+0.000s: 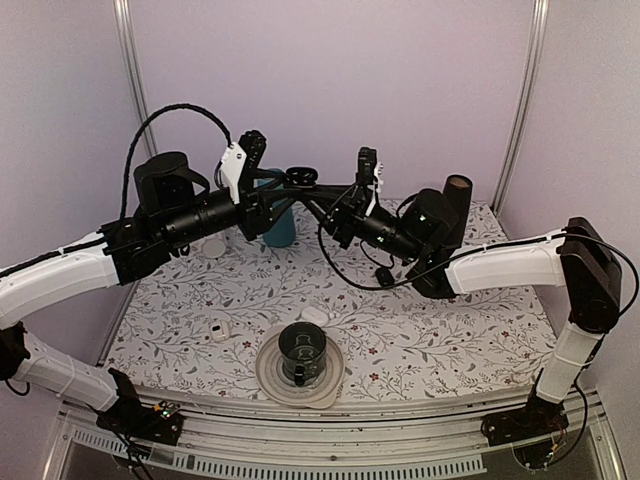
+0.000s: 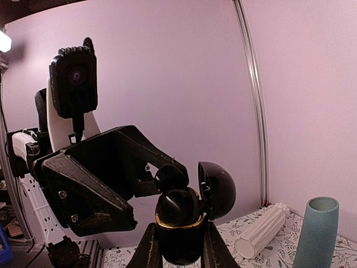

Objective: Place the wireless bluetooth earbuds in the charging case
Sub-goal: Adjust the left earbud in the left side groove of the charging case.

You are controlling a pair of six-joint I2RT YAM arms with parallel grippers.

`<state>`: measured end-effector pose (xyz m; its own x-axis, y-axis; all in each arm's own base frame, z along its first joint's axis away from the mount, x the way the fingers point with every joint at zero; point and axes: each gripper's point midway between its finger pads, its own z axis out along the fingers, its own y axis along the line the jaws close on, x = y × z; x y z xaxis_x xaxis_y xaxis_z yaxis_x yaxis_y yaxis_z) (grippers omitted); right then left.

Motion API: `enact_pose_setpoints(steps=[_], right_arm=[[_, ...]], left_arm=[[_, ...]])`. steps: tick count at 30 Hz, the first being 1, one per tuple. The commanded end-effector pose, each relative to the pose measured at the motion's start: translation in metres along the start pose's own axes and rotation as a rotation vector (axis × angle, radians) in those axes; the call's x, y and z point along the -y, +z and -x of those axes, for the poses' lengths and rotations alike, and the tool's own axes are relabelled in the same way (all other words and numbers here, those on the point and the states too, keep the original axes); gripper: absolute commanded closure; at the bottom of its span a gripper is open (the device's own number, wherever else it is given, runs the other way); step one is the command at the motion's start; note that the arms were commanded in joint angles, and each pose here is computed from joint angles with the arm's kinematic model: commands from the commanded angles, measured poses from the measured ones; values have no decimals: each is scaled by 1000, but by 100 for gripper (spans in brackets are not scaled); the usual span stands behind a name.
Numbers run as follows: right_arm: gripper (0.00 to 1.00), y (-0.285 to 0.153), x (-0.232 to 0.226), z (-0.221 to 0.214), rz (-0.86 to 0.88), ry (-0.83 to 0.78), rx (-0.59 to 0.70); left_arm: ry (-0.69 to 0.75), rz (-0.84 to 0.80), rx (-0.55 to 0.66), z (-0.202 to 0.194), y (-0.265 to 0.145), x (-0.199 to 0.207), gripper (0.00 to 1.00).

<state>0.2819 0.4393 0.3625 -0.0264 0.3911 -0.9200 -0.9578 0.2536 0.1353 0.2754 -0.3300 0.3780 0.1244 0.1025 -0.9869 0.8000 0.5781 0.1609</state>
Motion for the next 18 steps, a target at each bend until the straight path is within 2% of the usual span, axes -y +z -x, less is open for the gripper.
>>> enact_pose_setpoints(steps=[1,8,18], right_arm=[[98,-1,-8,22,12,11,80],[98,-5,-15,24,42,15,90],[98,-10,-15,28,44,13,96]], left_arm=[[-33,-60,11,6,-3,14,52],[-59,-56,40,10,-11,8,45],[-83,-37,67,14,-23,-8,50]])
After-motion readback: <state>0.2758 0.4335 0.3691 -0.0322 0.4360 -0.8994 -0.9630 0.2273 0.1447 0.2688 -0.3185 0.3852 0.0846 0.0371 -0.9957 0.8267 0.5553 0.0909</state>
